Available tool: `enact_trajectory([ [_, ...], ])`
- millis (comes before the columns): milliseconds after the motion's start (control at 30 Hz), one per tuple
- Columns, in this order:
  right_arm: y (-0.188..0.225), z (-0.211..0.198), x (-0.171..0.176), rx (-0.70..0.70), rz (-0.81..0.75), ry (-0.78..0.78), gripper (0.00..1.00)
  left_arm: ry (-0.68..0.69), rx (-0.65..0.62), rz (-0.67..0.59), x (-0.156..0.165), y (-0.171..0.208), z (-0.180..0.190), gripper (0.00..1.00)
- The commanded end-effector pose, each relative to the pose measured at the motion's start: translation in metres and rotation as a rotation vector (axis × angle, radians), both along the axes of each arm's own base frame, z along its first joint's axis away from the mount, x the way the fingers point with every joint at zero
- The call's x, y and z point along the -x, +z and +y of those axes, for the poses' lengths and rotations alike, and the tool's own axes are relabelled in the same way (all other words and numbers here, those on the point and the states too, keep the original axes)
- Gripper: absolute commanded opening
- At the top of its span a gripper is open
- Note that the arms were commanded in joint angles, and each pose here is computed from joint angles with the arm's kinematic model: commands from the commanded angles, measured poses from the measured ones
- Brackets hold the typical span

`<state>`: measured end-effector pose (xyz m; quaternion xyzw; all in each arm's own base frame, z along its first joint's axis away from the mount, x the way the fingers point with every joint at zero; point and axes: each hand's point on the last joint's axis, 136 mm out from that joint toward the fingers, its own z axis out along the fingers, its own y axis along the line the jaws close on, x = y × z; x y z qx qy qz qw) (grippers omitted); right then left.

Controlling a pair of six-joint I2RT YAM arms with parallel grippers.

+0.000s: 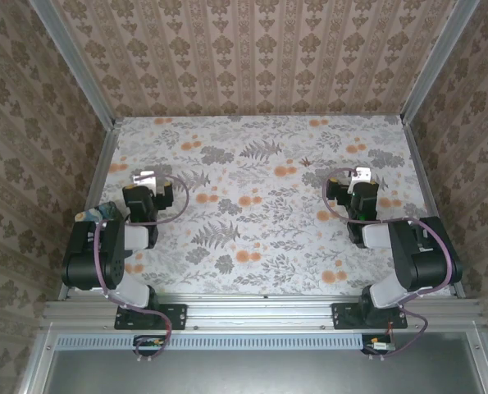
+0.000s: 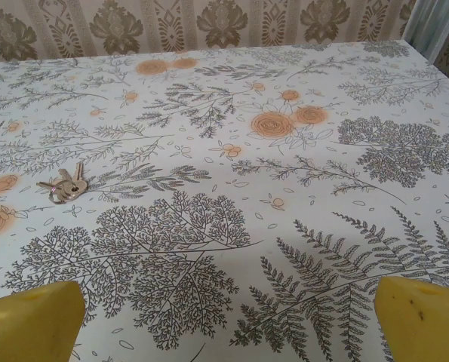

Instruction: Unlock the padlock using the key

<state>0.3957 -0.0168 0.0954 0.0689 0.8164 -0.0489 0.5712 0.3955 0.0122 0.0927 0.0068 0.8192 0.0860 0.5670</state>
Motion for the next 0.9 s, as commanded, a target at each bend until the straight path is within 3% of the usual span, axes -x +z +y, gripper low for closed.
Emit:
enact_trajectory([
  [0,0.0040,-0.0016,-0.0001,0.022,-0.016,-0.007,1.00,-0.011,0.023,-0.016,-0.0016,0.0033,-0.0021,1.00],
  [867,0.0036,-0.0016,-0.0008,0.017,-0.012,-0.004,1.00,-0.041,0.047,-0.014,-0.0021,0.0035,-0.0044,1.00],
])
